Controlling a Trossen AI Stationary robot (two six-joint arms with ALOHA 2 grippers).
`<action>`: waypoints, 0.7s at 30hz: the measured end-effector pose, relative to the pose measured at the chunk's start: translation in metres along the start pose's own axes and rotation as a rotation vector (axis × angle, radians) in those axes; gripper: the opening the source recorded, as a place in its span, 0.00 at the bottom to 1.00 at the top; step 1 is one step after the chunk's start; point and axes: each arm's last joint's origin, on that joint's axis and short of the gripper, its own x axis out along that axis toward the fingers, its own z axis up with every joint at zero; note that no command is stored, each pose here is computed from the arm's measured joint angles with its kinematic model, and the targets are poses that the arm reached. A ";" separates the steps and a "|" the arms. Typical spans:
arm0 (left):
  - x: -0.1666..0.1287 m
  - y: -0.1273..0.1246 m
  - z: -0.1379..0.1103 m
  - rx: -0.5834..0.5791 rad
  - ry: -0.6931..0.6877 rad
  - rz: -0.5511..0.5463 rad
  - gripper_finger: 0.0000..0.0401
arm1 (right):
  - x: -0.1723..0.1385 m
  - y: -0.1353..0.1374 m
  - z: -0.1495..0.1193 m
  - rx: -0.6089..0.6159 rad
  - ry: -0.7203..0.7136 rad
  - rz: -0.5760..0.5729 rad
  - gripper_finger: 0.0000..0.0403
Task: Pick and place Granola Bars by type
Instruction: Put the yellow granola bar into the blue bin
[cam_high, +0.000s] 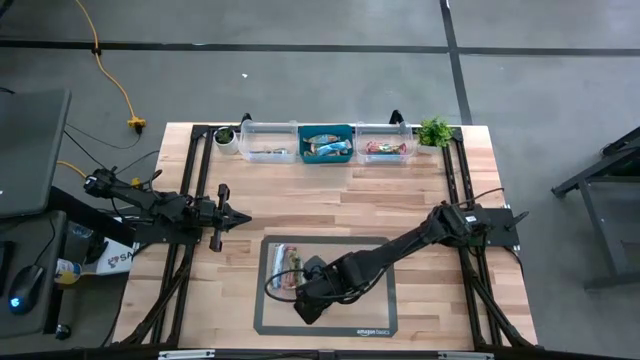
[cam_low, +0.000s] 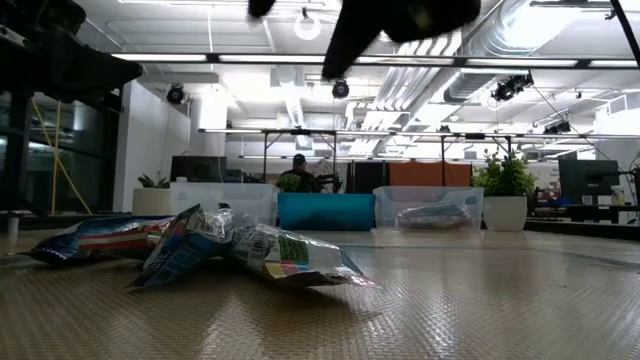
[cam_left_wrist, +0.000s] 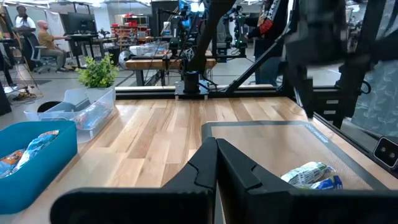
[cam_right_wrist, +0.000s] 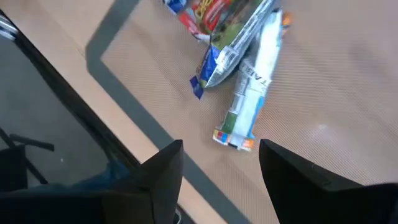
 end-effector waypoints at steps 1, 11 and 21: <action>0.000 0.000 0.000 0.000 0.000 0.000 0.00 | 0.007 -0.001 -0.001 -0.008 0.001 0.008 0.48; 0.000 0.000 0.000 0.000 0.000 0.000 0.00 | 0.057 -0.026 0.003 -0.024 0.043 -0.007 0.49; 0.000 0.000 0.000 0.000 0.000 0.000 0.00 | 0.076 -0.037 0.014 -0.053 0.023 0.026 0.63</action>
